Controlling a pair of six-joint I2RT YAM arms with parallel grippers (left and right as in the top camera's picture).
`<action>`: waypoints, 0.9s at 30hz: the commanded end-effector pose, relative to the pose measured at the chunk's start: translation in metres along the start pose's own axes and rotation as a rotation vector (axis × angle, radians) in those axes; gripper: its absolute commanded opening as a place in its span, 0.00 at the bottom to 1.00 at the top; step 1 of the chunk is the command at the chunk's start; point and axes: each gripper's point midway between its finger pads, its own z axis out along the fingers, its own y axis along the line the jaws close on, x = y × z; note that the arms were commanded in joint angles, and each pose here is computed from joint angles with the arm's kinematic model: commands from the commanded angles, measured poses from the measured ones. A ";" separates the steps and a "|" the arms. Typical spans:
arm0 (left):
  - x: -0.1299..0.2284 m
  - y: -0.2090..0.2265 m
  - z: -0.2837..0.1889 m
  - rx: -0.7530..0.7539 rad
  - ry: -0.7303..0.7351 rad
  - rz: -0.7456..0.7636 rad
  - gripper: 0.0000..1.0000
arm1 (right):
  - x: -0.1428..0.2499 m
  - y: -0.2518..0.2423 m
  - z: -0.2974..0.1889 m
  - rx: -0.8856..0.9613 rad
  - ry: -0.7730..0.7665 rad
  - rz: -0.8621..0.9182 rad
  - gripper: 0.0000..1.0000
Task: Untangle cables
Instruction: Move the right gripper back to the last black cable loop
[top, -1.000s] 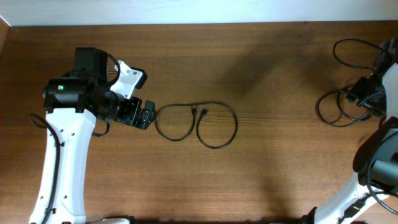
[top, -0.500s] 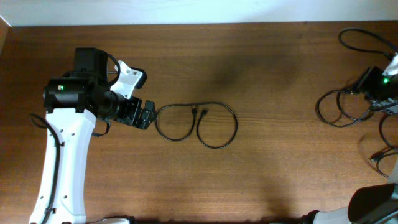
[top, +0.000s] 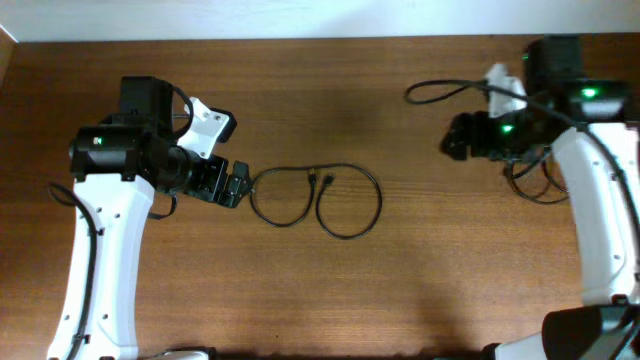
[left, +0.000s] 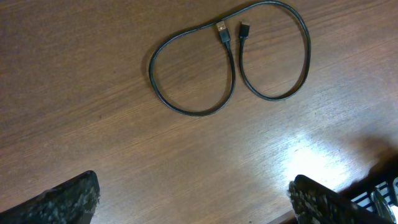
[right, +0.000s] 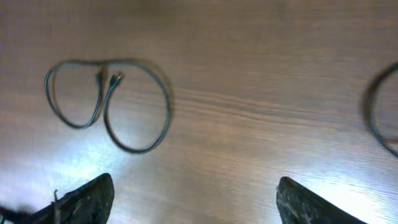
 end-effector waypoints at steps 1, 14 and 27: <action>0.000 0.000 0.002 0.014 0.001 0.008 0.99 | 0.010 0.019 0.032 0.011 0.094 -0.077 0.84; 0.000 0.000 0.002 0.014 0.001 0.008 0.99 | 0.021 0.076 0.133 0.065 0.234 -0.045 0.84; 0.000 0.000 0.002 0.014 0.001 0.008 0.99 | 0.021 0.113 0.179 0.138 0.166 0.162 0.84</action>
